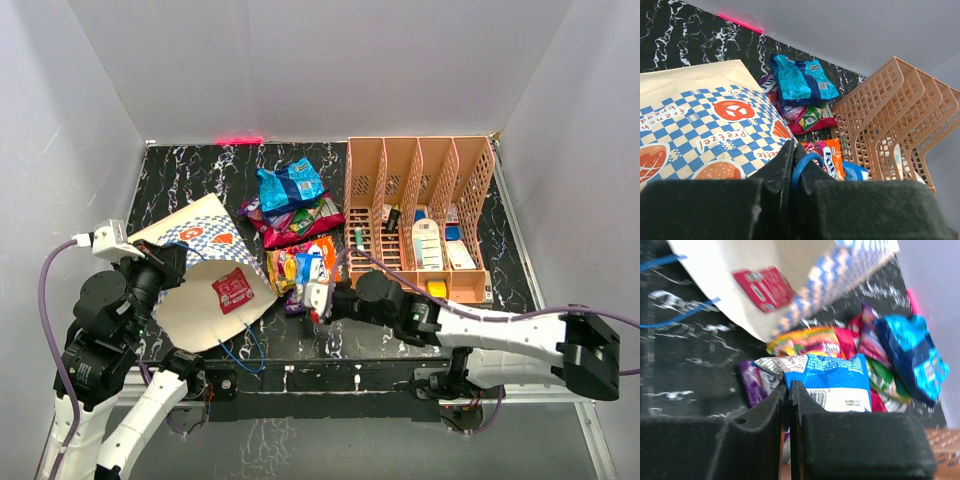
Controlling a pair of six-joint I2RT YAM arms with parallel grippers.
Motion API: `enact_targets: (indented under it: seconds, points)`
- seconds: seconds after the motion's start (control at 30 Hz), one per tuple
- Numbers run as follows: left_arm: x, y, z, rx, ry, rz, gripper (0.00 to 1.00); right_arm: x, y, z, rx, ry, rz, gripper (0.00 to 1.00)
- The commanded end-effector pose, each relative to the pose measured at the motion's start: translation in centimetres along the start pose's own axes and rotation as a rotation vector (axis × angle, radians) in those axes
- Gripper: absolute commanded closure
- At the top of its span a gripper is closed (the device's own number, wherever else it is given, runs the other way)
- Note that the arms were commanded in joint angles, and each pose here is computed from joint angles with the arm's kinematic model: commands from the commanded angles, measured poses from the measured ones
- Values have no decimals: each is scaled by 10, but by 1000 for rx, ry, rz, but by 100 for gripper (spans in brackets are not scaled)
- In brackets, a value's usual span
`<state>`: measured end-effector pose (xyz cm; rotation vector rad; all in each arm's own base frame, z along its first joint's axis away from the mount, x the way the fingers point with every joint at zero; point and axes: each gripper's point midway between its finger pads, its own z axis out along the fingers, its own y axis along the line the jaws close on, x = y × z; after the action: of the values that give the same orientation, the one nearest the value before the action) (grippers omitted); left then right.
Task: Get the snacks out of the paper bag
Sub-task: Place the snack at the center of the board.
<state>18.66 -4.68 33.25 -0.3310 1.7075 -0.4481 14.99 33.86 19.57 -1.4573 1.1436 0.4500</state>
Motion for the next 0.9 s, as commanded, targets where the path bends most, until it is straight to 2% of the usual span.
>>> enact_targets:
  seconds: [0.0,0.27,0.5,0.87]
  points:
    - [-12,-2,-3,-7,-26,-11,100,2,-61,16,179,-8,106,93]
    - [-11,-3,-5,-2,-18,-19,100,39,-102,61,235,73,138,93]
    - [-11,-2,-8,-4,-21,-22,100,62,-85,81,171,114,167,93]
    - [-9,-2,-7,-2,-10,-15,100,98,-56,65,165,190,243,93]
